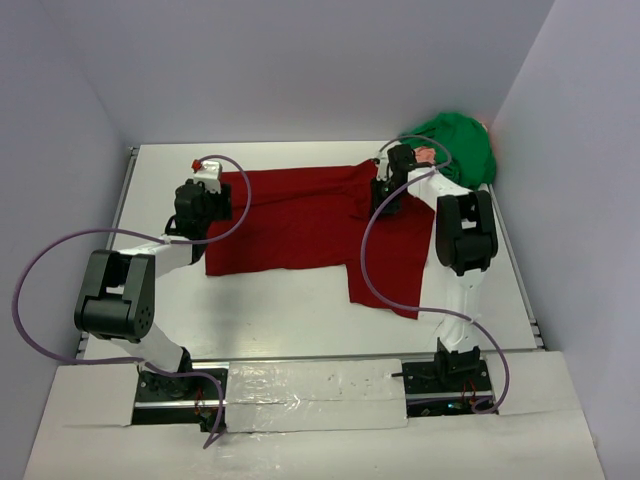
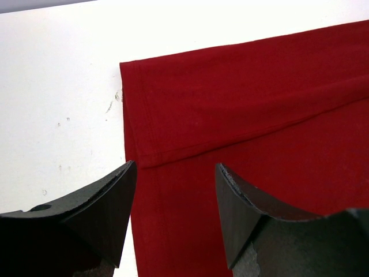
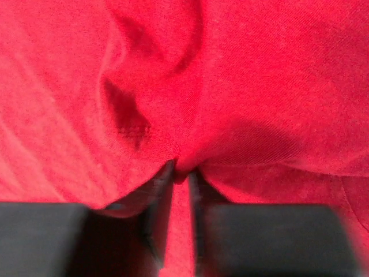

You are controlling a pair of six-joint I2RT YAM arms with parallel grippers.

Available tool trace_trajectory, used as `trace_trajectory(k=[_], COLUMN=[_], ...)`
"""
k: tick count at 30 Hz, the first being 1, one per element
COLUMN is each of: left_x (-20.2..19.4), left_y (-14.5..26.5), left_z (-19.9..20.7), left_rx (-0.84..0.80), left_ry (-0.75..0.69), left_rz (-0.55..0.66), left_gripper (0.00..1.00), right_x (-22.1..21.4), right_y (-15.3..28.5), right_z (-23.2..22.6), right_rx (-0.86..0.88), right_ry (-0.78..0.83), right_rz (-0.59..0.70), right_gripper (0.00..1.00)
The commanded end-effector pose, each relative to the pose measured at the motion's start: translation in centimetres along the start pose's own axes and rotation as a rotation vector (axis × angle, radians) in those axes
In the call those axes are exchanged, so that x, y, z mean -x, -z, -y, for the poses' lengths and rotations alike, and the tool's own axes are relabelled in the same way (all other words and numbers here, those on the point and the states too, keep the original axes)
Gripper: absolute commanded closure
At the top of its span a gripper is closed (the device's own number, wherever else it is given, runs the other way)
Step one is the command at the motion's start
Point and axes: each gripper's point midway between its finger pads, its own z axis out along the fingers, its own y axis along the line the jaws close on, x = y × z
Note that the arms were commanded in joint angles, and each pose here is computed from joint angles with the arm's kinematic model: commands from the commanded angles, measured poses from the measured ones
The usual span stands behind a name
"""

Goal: Fold and stack the t-shirts
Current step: Fold the tshirt

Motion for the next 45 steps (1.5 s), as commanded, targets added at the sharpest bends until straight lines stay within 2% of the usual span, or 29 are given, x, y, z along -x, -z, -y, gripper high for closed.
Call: trace_trajectory(k=[1,2,3,10,19,26,32,33,34,45], left_x=[2.1,2.1,2.2,2.2,2.1,2.0,2.0,2.0,1.9,2.0], left_y=[-0.1,-0.1,-0.1,-0.1,-0.1,0.0,0.1,0.1,0.0,0.0], left_z=[0.3,0.4,0.4,0.4,0.5,0.7,0.7,0.7,0.7,0.9], left_rx=[-0.015,-0.017,-0.017,-0.018,-0.023,-0.031,-0.031,-0.032,-0.034,-0.041], left_ry=[-0.013,-0.013,-0.013,-0.012,-0.011,-0.010,-0.013,-0.013,-0.013,-0.013], left_rz=[0.055,0.054,0.055,0.055,0.051,0.050,0.053,0.050,0.048,0.050], left_gripper=[0.34,0.35,0.35,0.35,0.35,0.35,0.35,0.35,0.35,0.35], right_x=[2.3,2.5,2.6,5.1,12.4,15.8,15.2,16.2,15.2,13.4], right_y=[0.3,0.2,0.2,1.2,4.6,3.4,0.3,0.7,-0.2,0.1], right_z=[-0.5,-0.2,-0.1,0.7,-0.2,-1.4,-1.0,-1.4,-1.0,-0.2], right_rx=[-0.001,-0.015,-0.023,-0.103,-0.186,-0.219,-0.223,-0.222,-0.224,-0.258], right_ry=[0.028,0.032,0.036,0.067,0.167,0.227,0.234,0.240,0.235,0.229], right_rz=[0.061,0.065,0.068,0.134,0.294,0.336,0.291,0.319,0.274,0.239], right_gripper=[0.86,0.95,0.99,1.00,1.00,1.00,1.00,1.00,1.00,1.00])
